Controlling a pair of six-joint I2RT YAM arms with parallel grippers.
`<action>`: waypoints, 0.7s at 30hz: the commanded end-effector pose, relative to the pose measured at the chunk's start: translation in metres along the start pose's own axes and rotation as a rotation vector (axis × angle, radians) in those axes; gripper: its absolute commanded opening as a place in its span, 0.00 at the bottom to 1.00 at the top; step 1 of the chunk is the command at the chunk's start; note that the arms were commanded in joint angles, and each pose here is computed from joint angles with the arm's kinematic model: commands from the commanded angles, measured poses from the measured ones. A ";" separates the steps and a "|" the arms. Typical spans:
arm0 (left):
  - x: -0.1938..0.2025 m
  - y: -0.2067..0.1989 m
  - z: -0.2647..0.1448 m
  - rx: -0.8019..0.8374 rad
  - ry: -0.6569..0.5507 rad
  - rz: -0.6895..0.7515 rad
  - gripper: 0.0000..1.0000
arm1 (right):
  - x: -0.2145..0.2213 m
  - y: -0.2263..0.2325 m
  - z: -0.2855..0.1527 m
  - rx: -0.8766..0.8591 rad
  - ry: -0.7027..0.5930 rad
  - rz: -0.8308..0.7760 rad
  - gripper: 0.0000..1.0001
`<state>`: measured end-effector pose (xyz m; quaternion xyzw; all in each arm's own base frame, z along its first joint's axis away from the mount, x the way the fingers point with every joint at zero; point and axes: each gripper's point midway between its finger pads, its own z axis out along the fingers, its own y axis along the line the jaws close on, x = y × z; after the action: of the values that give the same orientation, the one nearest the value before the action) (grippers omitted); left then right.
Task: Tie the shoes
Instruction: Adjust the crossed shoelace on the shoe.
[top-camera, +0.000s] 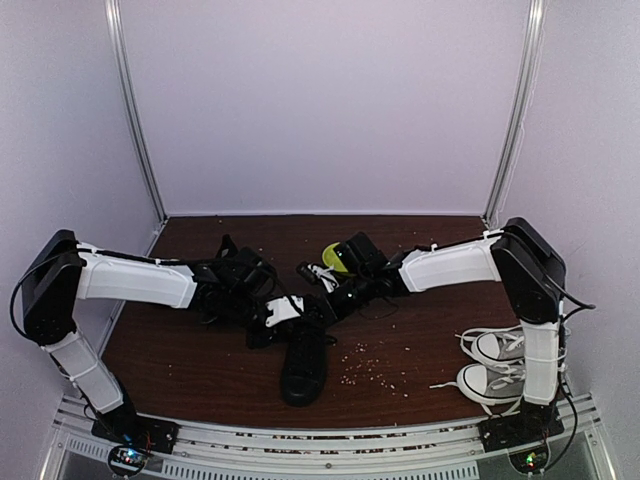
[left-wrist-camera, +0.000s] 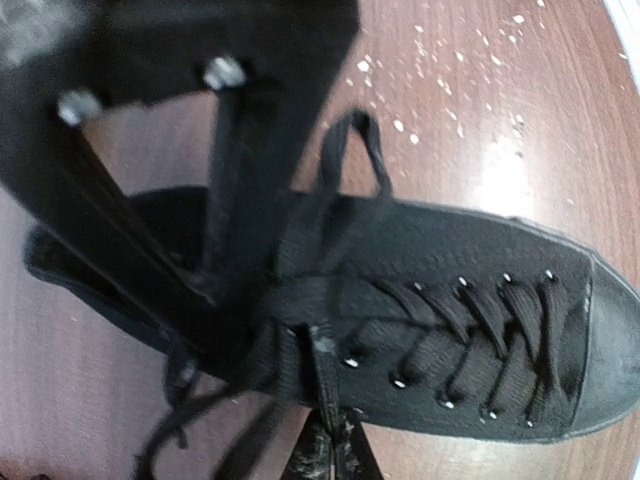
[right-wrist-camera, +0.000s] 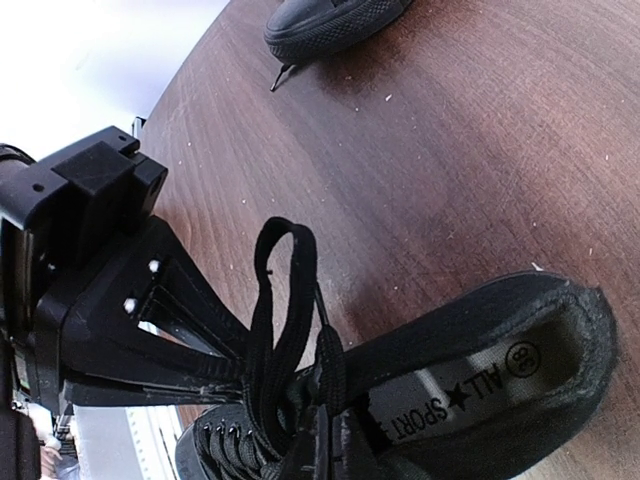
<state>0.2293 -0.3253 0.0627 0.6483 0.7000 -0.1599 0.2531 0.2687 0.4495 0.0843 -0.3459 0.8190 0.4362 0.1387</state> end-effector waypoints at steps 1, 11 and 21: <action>0.008 -0.015 -0.003 0.070 0.039 -0.029 0.00 | -0.035 0.015 -0.022 0.009 -0.102 -0.037 0.00; 0.018 -0.036 -0.005 0.154 0.079 -0.059 0.00 | -0.051 0.011 -0.029 0.022 -0.149 -0.031 0.00; 0.021 -0.046 -0.008 0.199 0.106 -0.065 0.00 | -0.066 0.005 -0.032 0.037 -0.185 -0.028 0.00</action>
<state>0.1894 -0.3042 0.0460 0.6509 0.7191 -0.1884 0.1541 0.3014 0.4502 0.1125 -0.3159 0.8182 0.4421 0.1881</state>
